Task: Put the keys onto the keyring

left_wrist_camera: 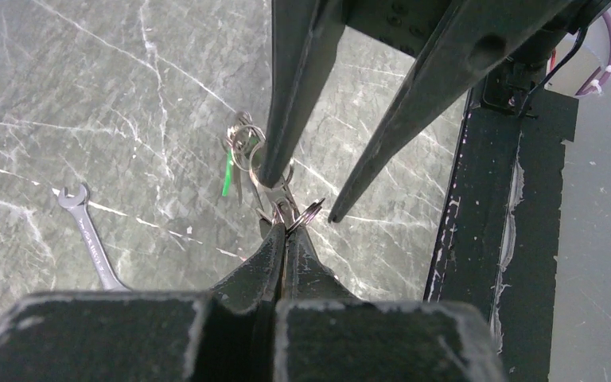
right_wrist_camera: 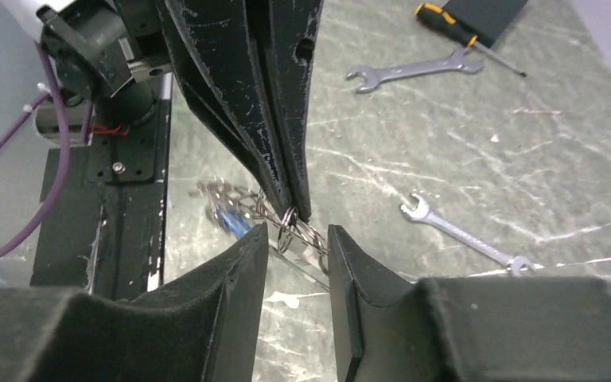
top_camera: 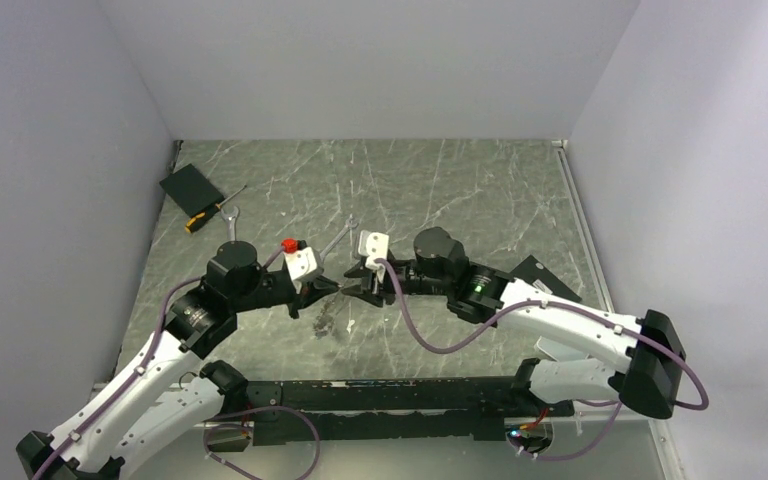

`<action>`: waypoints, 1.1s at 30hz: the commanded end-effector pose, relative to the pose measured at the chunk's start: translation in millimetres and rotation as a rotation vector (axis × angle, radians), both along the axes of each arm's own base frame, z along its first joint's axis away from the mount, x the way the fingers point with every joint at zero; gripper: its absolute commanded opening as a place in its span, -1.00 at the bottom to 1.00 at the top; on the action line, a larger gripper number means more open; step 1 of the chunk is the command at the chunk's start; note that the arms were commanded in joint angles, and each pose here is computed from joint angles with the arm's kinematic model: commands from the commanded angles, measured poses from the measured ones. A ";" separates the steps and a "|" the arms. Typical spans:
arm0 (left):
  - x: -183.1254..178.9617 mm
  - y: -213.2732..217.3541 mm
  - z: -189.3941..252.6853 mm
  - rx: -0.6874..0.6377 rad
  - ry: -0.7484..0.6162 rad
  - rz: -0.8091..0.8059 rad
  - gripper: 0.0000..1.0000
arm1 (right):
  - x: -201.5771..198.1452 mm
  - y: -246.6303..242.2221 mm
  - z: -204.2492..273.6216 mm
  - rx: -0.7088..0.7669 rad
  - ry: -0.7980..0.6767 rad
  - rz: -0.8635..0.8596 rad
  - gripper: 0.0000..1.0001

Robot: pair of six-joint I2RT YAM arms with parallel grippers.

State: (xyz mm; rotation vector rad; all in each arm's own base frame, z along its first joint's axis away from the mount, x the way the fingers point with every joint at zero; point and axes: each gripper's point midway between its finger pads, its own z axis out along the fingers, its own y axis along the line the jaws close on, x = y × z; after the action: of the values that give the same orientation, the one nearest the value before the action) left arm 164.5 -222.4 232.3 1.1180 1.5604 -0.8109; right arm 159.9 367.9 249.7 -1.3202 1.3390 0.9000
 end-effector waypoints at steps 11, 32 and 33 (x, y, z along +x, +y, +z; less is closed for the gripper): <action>5.4 -4.0 20.3 -0.037 -0.058 -0.007 -1.00 | -7.2 12.3 -0.8 -0.060 0.001 0.080 -0.34; 7.9 -1.3 23.7 -0.049 -0.071 0.021 -0.62 | -4.9 11.6 -11.8 -0.070 -0.028 0.070 -1.00; 6.6 -0.9 25.5 -0.054 -0.077 0.018 -0.47 | -3.8 11.0 -10.0 -0.060 -0.036 0.062 -1.00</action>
State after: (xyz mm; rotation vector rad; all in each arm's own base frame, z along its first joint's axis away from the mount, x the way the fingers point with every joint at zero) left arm 165.3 -219.0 218.1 1.1166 1.6360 -0.8025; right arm 158.1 380.1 227.3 -1.4501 1.3748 0.8857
